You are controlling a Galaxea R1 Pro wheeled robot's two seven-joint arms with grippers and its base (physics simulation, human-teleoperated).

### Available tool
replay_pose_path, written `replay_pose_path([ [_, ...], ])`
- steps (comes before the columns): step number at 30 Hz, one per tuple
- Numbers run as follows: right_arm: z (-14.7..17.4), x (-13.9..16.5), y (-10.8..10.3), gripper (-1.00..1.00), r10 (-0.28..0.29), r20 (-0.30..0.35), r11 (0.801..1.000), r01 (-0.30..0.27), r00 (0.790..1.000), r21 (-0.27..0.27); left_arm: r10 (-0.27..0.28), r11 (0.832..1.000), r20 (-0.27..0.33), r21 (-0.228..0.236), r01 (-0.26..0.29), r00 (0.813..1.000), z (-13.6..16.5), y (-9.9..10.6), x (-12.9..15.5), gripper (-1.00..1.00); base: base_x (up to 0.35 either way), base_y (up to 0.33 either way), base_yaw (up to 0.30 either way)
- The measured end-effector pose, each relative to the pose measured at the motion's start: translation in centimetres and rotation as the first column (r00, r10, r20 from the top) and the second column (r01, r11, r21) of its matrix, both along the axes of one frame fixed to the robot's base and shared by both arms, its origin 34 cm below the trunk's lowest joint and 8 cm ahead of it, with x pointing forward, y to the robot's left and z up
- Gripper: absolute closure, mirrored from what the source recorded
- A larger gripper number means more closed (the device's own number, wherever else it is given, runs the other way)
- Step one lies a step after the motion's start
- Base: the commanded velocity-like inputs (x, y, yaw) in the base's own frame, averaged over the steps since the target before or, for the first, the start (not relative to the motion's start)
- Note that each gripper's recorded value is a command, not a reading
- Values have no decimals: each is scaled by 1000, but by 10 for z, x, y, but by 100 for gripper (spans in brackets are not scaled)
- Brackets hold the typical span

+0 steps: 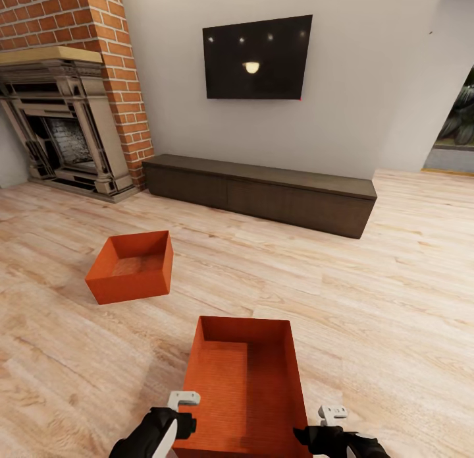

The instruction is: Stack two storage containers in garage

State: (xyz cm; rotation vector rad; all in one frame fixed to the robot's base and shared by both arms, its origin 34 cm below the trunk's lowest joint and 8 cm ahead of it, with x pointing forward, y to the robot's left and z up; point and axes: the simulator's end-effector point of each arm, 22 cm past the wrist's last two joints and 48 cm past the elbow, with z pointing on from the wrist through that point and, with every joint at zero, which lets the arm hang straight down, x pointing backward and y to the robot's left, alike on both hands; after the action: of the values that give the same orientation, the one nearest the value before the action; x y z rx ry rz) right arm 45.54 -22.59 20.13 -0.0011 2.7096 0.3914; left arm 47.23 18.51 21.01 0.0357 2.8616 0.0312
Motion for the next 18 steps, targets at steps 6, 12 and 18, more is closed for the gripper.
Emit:
replay_pose_path([
  [6, 0, 0, 0, -100, 0, 0, 1000, 0, 1000, 0, 1, 1000, 19, -6, -1, 1000, 1, -3, 4, -100, 0, 0, 0],
  [12, 1, 1, 1, 100, -1, 3, 1000, 1, 1000, 8, -3, 1000, 20, -23, 3, 1000, 1, -8, 4, 100, 0, 0, 0],
  [18, 1, 1, 0, 100, 2, 4, 1000, -2, 1000, 5, -1, 999, 20, -32, 2, 1000, 1, -9, 4, 100, 0, 0, 0],
])
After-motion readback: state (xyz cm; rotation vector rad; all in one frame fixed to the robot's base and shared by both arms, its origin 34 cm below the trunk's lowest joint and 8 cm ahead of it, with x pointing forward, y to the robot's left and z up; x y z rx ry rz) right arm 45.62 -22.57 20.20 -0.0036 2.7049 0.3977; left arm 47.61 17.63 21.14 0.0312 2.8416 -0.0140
